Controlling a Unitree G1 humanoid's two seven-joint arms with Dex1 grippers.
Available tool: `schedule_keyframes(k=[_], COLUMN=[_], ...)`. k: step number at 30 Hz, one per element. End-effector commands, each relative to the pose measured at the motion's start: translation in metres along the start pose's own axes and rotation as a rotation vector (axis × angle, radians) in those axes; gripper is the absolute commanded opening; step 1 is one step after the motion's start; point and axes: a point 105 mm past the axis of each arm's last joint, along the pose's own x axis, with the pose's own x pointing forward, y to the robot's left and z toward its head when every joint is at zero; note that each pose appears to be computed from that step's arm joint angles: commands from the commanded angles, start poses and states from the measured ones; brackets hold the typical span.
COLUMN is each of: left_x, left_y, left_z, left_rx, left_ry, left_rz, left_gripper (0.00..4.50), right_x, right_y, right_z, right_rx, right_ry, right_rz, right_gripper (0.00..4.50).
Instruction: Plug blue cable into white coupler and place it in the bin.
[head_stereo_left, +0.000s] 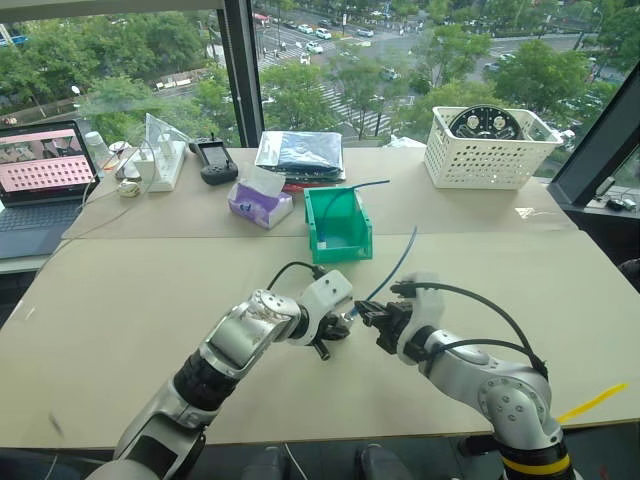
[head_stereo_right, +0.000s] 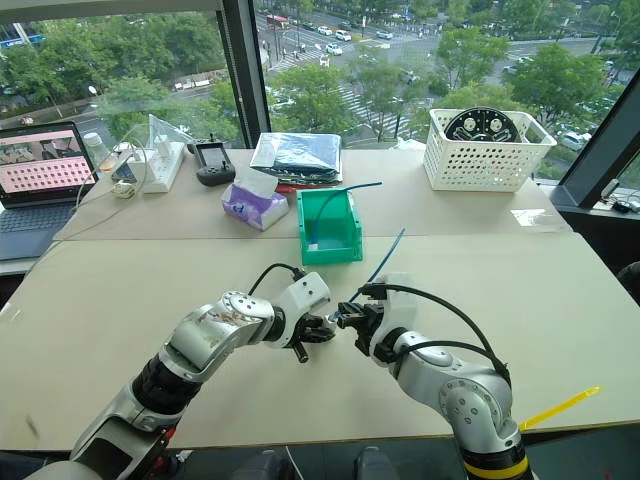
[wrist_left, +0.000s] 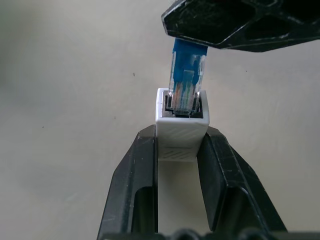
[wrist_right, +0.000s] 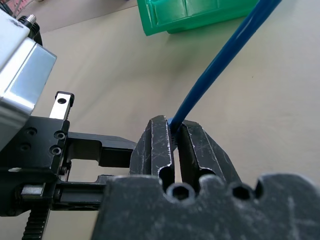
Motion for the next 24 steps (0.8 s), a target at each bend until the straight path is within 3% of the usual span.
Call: schedule_keyframes(k=[1,16,24], left_x=[-0.011,-0.012,-0.014], left_y=[-0.007,-0.009,-0.01], left_z=[0.031,0.042,0.047], left_rx=[0.044,0.047,0.048], left_ry=[-0.104,-0.126,-0.131], left_rz=[-0.012,-0.007,-0.011], left_gripper=[0.63,0.63,0.63], right_x=[0.001,0.003,0.002], right_y=[0.006,0.027,0.023], right_z=[-0.016,-0.017,-0.025], right_rx=[-0.052,-0.132,-0.155], right_ry=[0.085,0.14,0.182], right_rz=[0.015,0.101,0.086], right_gripper=[0.0,0.0,0.0])
